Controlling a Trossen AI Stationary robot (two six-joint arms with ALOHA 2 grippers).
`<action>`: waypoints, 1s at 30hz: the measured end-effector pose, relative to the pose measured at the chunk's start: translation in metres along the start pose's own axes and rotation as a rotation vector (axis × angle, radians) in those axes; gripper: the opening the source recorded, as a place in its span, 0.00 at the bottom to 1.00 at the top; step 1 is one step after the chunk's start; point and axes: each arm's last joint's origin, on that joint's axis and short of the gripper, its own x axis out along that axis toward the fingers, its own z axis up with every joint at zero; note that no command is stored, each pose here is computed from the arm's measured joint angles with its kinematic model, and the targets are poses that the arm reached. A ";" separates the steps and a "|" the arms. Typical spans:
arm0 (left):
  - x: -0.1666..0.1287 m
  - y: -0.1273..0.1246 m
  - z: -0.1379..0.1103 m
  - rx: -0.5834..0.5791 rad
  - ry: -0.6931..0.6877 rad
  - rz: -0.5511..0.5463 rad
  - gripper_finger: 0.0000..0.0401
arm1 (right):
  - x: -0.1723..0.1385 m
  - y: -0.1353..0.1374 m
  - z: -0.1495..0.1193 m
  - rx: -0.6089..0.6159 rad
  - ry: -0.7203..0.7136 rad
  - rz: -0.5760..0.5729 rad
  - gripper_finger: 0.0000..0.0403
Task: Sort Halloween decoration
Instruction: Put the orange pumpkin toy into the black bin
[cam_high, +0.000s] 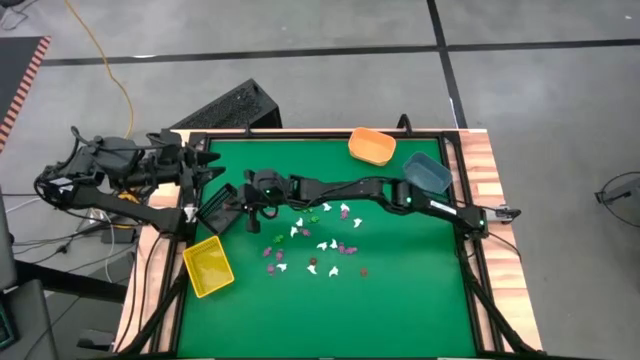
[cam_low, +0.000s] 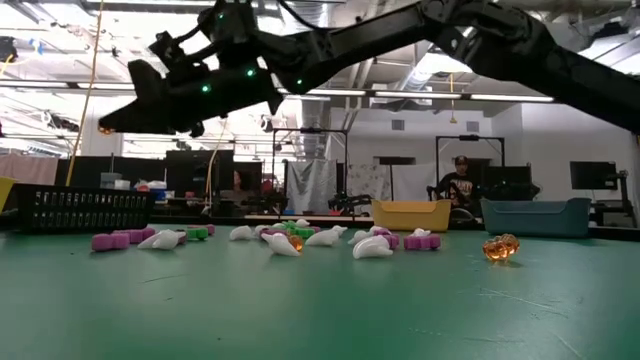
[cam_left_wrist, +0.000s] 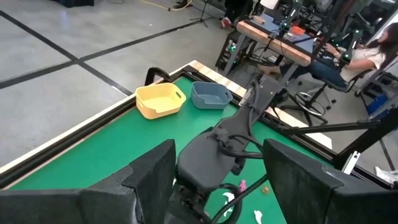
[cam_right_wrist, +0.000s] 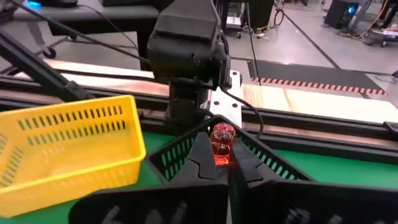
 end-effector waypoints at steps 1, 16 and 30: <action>0.000 0.000 0.000 0.000 0.000 0.000 0.58 | 0.000 0.000 -0.002 0.002 0.010 0.000 0.00; 0.000 0.000 0.000 0.004 -0.008 0.016 0.58 | 0.002 -0.021 -0.025 0.043 0.107 -0.060 0.04; 0.000 0.001 0.000 0.005 -0.006 0.017 0.58 | 0.009 -0.019 -0.045 0.059 0.156 -0.087 0.12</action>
